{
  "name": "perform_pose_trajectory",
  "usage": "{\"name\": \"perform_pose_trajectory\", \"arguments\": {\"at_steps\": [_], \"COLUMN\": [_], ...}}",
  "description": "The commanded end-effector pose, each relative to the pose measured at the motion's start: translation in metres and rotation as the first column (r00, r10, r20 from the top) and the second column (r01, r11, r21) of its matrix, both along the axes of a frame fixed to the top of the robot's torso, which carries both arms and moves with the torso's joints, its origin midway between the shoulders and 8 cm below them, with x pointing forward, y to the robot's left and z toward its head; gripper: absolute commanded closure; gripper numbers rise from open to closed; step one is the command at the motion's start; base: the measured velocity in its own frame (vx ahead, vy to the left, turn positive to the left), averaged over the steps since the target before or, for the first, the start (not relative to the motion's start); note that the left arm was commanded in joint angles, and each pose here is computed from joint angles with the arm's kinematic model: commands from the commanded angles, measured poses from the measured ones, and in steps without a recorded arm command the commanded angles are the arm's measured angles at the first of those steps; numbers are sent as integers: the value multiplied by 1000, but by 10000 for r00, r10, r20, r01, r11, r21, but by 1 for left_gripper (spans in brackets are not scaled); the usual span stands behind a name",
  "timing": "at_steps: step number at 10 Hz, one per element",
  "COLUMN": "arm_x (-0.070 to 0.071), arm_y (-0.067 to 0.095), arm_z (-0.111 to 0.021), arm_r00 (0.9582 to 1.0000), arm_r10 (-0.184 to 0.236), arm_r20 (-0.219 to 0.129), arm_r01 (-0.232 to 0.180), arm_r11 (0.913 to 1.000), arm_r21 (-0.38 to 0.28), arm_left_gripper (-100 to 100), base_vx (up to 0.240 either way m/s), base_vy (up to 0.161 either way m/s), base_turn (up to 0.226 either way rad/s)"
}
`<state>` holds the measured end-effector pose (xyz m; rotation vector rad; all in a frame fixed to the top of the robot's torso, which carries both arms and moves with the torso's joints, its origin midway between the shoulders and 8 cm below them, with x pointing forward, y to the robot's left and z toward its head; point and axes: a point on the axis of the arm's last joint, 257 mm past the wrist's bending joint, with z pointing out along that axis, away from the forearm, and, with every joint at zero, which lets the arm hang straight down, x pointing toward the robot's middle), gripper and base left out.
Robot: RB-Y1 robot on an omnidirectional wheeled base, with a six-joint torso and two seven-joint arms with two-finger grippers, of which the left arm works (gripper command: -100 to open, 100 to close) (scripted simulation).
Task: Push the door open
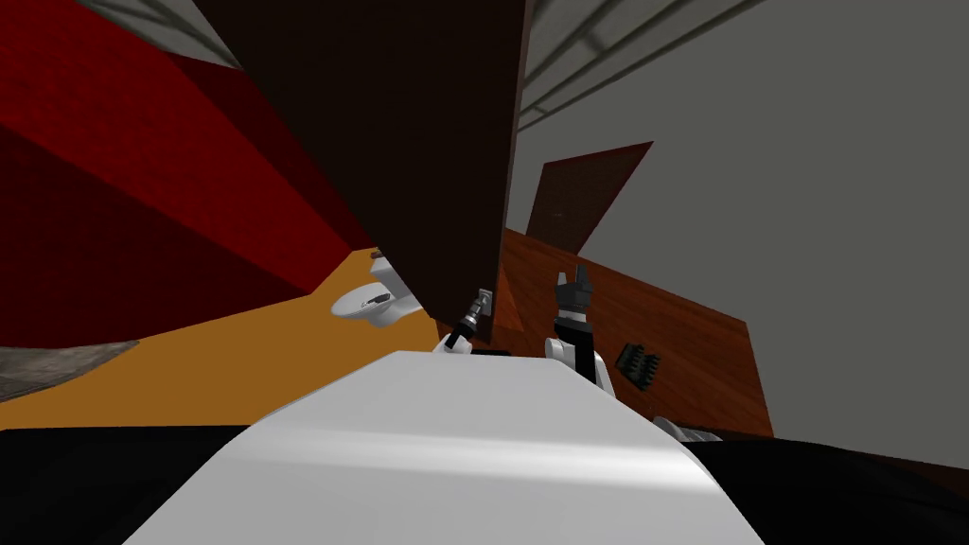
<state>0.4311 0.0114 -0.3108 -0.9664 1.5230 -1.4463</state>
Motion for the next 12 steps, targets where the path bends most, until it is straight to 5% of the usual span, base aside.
{"name": "perform_pose_trajectory", "arguments": {"at_steps": [1,6,7,12], "arm_x": [-7,-37,-28,-14], "arm_y": [4,-27,-17,-3], "arm_z": [-2,5,-2,-18], "arm_r00": [10000,9997,9996,9994], "arm_r10": [53,-232,-265,-343], "arm_r20": [5,-25,-5,-20], "arm_r01": [-53,232,265,344], "arm_r11": [9999,9996,9996,9984], "arm_r21": [92,-186,35,449], "arm_left_gripper": [100,100,-100,-100], "base_vx": [193,179,120,6], "base_vy": [-105,-102,13,132], "base_turn": [272,298,90,-6]}}
